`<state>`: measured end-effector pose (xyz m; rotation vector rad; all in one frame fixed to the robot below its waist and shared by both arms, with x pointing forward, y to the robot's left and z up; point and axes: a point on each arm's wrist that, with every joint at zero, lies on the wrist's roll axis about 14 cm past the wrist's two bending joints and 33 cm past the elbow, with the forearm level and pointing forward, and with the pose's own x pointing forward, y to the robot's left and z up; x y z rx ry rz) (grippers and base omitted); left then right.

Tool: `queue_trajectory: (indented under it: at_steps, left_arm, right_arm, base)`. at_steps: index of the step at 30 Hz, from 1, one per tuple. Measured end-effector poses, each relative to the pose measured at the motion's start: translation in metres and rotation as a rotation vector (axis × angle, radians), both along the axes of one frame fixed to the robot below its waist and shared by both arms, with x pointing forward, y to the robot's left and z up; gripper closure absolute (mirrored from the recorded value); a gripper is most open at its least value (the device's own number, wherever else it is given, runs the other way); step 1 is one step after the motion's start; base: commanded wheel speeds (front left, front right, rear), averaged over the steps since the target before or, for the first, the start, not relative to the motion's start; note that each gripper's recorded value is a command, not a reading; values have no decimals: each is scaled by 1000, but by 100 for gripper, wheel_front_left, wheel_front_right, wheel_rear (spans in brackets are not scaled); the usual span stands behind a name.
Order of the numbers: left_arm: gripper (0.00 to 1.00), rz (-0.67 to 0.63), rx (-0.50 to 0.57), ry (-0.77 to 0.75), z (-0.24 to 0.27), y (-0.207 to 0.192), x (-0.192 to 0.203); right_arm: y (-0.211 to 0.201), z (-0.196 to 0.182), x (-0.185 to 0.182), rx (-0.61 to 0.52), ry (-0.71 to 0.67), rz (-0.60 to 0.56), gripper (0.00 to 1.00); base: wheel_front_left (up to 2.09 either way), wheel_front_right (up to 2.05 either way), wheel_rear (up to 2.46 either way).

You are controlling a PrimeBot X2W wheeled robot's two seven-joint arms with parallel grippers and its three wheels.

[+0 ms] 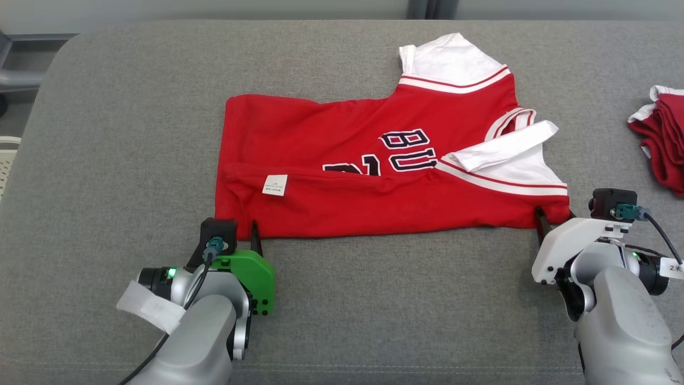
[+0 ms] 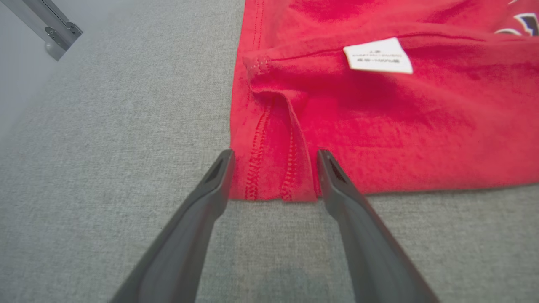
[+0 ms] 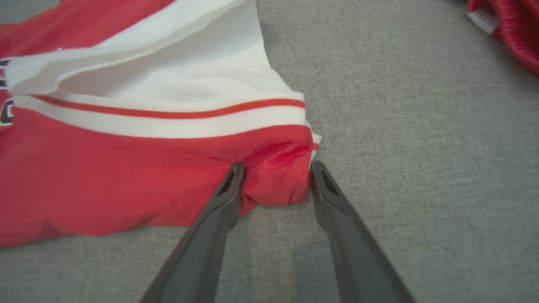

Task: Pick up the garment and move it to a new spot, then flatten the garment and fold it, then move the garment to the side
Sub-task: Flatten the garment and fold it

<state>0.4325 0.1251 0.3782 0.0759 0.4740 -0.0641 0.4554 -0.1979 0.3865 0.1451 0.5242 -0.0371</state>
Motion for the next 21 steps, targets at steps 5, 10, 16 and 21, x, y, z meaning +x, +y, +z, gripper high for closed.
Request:
queue_trajectory:
  at_steps: [5,10,16,21]
  left_arm:
    - [0,-15,-4,10,-2,-5,-1]
    - [3,-39,-17,1,0,-15,-2]
    - [27,-40,-14,-18,6,-15,3]
    - [54,-41,-6,-19,6,-14,2]
  right_arm:
    - [1,-2,1,7,5,-3,25]
    - [-1,-2,0,11,3,-12,50]
    - [-2,-2,-1,10,5,-14,53]
    - [-3,-3,0,8,7,-17,58]
  base:
    - [0,0,0]
    - [0,0,0]
    - [0,0,0]
    - [0,0,0]
